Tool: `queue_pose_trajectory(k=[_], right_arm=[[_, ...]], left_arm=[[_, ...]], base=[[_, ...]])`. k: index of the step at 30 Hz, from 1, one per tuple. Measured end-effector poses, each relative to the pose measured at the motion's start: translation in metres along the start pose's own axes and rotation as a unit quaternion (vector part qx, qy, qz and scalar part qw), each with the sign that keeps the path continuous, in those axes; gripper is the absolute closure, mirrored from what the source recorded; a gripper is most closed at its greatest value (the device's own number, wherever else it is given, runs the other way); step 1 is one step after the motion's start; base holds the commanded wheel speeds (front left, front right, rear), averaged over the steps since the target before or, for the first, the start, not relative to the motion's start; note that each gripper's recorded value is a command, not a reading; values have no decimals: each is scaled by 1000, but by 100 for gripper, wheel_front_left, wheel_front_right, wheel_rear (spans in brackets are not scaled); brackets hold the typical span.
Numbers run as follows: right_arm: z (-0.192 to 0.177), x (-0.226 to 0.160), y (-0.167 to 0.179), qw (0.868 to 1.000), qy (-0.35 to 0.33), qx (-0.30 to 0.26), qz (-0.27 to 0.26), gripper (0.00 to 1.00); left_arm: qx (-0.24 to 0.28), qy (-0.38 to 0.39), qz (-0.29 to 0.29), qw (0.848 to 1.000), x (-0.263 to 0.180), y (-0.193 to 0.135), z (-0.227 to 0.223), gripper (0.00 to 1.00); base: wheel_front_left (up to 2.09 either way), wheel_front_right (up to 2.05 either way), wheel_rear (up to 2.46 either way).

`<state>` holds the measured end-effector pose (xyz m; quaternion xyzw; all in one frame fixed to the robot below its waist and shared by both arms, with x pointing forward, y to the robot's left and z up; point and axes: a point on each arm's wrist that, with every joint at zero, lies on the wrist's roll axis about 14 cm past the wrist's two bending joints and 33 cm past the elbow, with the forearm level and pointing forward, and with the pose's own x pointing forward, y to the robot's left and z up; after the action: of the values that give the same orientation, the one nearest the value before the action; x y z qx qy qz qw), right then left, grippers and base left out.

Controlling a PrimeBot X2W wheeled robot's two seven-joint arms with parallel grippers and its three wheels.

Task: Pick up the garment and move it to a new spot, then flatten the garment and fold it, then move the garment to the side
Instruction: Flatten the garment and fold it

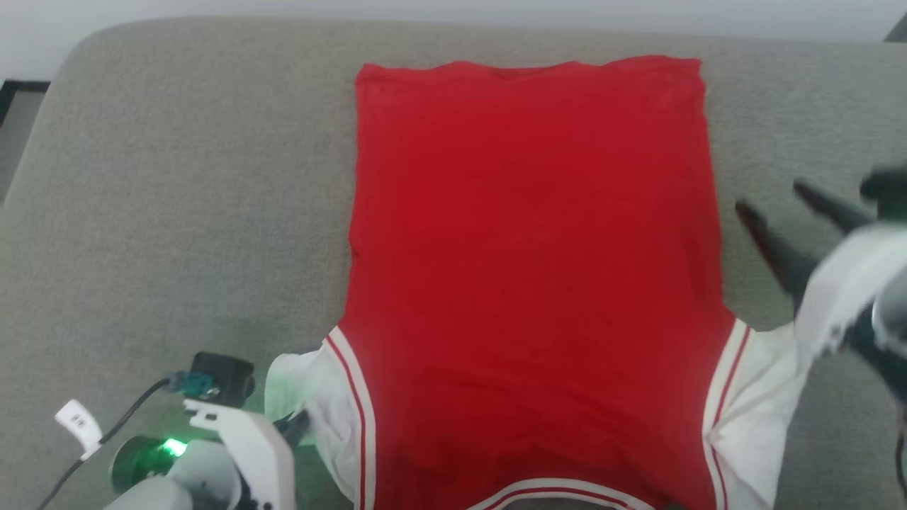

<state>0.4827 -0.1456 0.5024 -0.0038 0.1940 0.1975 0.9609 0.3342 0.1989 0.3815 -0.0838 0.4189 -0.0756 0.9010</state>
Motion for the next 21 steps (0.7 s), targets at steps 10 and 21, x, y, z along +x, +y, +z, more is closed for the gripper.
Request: queue_pose_trajectory(k=[10,21], right_arm=[[21,96,-34,999,43,14,-23,0],[-16,160,-61,983,168,49,-55,0]], left_arm=[[-13,-4,-8,1000,9,-3,5,100],[-33,0,1,999,17,5,-1,100]], base=[[0,0,0],[0,0,0]])
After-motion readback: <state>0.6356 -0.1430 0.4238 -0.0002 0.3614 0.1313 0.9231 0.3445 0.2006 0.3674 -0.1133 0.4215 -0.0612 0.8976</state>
